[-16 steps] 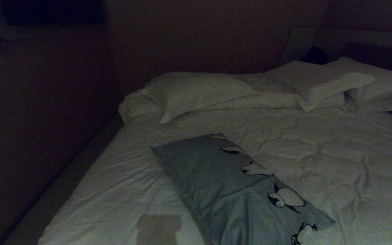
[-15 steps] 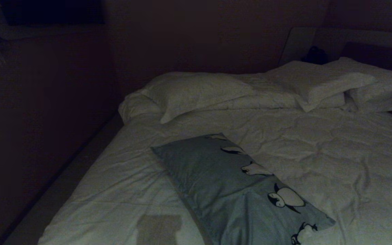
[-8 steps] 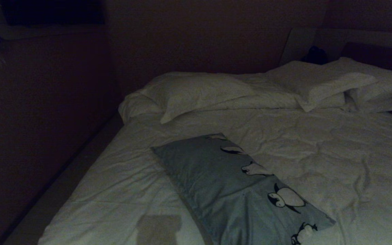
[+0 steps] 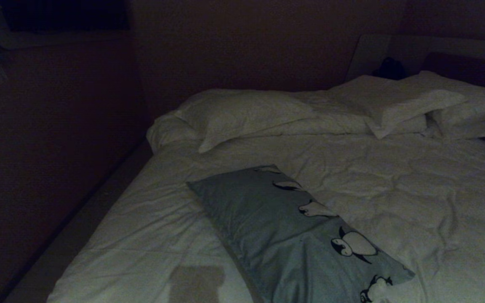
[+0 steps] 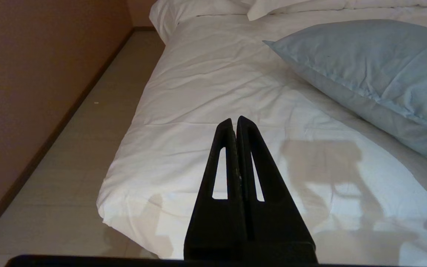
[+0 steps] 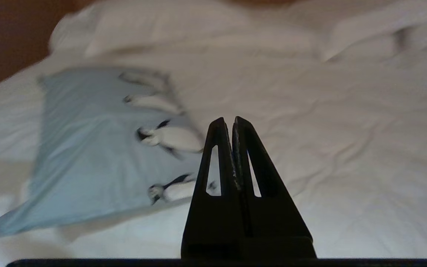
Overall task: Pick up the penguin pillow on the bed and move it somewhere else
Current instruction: Pick up the pillow
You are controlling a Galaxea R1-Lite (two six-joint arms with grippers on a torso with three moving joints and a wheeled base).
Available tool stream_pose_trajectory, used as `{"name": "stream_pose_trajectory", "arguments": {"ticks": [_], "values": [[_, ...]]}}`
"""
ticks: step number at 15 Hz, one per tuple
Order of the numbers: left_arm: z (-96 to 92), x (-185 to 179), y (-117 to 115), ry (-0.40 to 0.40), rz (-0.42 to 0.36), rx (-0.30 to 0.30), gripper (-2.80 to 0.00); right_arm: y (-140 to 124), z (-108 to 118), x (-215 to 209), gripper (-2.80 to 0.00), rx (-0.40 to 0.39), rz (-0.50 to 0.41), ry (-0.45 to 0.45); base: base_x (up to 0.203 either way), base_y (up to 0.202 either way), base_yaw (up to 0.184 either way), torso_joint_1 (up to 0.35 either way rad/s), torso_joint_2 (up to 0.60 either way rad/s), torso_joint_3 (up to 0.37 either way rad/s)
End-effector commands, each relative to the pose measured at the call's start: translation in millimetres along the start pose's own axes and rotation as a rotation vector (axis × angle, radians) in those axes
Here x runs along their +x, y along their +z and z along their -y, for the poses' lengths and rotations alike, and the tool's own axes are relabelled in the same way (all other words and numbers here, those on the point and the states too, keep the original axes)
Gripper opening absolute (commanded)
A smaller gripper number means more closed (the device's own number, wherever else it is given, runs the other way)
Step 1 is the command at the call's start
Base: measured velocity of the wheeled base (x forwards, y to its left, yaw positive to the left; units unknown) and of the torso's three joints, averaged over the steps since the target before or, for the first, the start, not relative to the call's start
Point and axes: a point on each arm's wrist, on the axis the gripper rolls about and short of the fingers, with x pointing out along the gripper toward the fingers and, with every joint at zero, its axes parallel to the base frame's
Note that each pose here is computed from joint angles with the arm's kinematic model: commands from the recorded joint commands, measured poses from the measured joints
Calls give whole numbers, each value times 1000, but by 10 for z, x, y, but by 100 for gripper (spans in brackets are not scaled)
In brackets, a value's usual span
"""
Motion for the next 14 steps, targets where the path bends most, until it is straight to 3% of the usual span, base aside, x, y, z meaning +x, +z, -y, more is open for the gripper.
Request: {"name": "stream_pose_trajectory", "arguments": {"ticks": [1,4,8,14], "values": [[0,0,0,0,0,-1,-280,197,34,363,-280,29,-202,66,0,0,0,0,0,0],[0,0,-1,0,-1,-1,-280,290,89,982,-280,65,-362,130,0,0,0,0,0,0],[0,0,0,0,0,-1,-280,155,137,1902,-280,152,-518,196,0,0,0,0,0,0],[0,0,0,0,0,-1,-280,-94,-44,2970,-280,292,-602,299,0,0,0,0,0,0]]}}
